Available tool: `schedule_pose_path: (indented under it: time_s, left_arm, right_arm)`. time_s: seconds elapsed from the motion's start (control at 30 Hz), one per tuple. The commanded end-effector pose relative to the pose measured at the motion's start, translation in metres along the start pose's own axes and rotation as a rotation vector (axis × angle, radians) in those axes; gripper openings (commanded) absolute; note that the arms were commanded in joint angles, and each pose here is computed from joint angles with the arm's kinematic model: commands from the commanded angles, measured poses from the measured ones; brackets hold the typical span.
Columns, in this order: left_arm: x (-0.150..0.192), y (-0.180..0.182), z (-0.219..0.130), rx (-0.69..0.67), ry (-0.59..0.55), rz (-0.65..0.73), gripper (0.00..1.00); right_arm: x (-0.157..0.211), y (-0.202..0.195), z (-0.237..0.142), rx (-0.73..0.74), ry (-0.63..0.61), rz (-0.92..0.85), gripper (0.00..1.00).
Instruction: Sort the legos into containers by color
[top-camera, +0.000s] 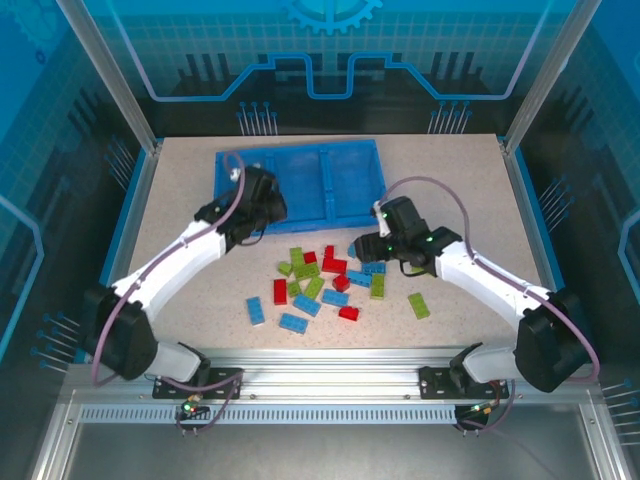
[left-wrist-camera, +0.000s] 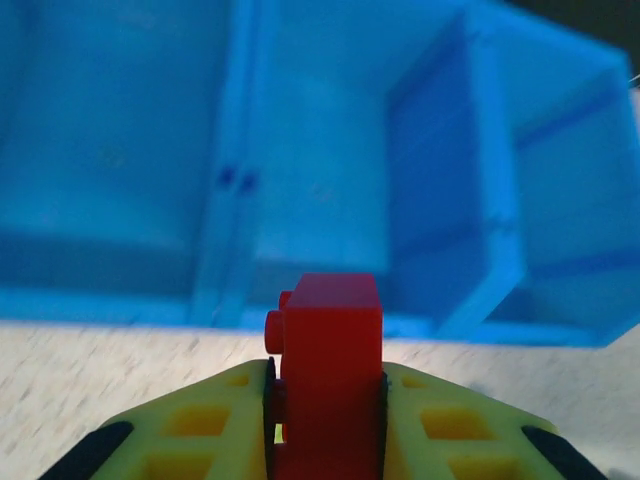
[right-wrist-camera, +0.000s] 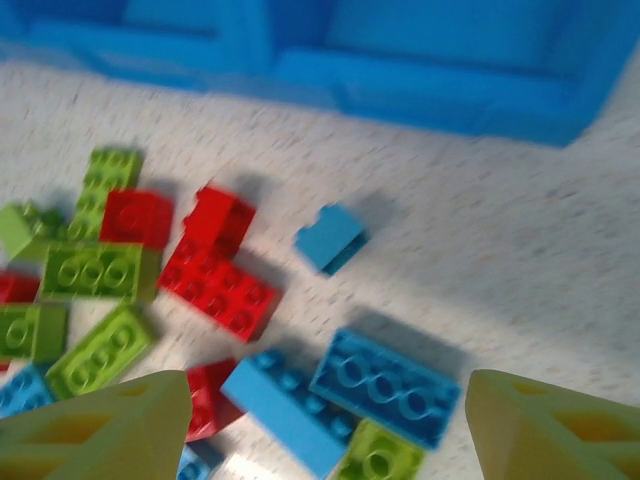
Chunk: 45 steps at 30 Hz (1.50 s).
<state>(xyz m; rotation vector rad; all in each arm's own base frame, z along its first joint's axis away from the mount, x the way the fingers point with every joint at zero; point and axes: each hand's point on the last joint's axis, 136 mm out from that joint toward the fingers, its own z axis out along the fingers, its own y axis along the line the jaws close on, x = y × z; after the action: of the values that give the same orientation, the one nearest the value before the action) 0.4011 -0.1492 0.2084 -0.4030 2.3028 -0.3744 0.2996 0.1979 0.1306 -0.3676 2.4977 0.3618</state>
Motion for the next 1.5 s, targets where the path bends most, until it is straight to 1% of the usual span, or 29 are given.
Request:
schedule_pose_path:
  time_s: [0.0, 0.07, 0.2, 0.33, 0.43, 0.5, 0.53, 0.67, 0.73, 0.83, 0.87, 0.9, 1.03, 1.23, 1.47]
  left_arm:
    - [-0.014, -0.012, 0.033, 0.035, 0.062, 0.059, 0.28]
    - [-0.02, -0.017, 0.053, 0.043, 0.092, 0.053, 0.27]
    - [-0.024, -0.019, 0.089, 0.053, 0.145, 0.019, 0.27]
    - [-0.023, -0.022, 0.106, 0.068, 0.175, 0.0, 0.3]
    - [-0.022, -0.024, 0.11, 0.074, 0.185, -0.005, 0.35]
    - [-0.021, -0.026, 0.111, 0.081, 0.189, -0.007, 0.44]
    - [-0.021, -0.026, 0.11, 0.083, 0.192, -0.009, 0.51]
    - [-0.022, -0.03, 0.102, 0.103, 0.193, -0.011, 0.69]
    - [-0.025, -0.032, 0.095, 0.113, 0.183, -0.016, 0.73]
    - [-0.026, -0.034, 0.08, 0.133, 0.169, -0.028, 0.85]
    - [-0.027, -0.034, 0.075, 0.139, 0.164, -0.036, 0.9]
    - [-0.027, -0.034, 0.069, 0.148, 0.158, -0.045, 0.98]
    - [-0.021, -0.03, 0.05, 0.169, 0.145, -0.076, 0.99]
    - [-0.011, -0.017, 0.027, 0.161, 0.138, -0.084, 0.99]
    - [0.0, 0.002, 0.014, 0.129, 0.133, -0.095, 0.99]
  right_arm:
    - [0.021, 0.018, 0.002, 0.002, 0.041, -0.05, 0.73]
    - [0.03, 0.029, 0.004, 0.018, 0.058, -0.067, 0.73]
    - [0.048, 0.051, 0.016, 0.034, 0.149, -0.038, 0.71]
    - [0.064, 0.078, 0.024, 0.055, 0.21, -0.131, 0.71]
    - [0.082, 0.085, 0.026, 0.06, 0.253, -0.18, 0.7]
    - [0.094, 0.083, 0.025, 0.067, 0.276, -0.208, 0.68]
    - [0.099, 0.082, 0.023, 0.063, 0.287, -0.221, 0.68]
    - [0.12, 0.078, 0.016, 0.037, 0.344, -0.294, 0.68]
    - [0.127, 0.074, 0.014, 0.04, 0.373, -0.317, 0.68]
    - [0.138, 0.072, 0.014, 0.031, 0.416, -0.344, 0.68]
    - [0.141, 0.072, 0.014, 0.023, 0.429, -0.349, 0.68]
    - [0.144, 0.074, 0.015, 0.015, 0.439, -0.356, 0.68]
    - [0.15, 0.078, 0.023, 0.008, 0.459, -0.393, 0.67]
    - [0.162, 0.079, 0.033, 0.018, 0.505, -0.422, 0.61]
    - [0.16, 0.079, 0.039, 0.03, 0.503, -0.441, 0.44]
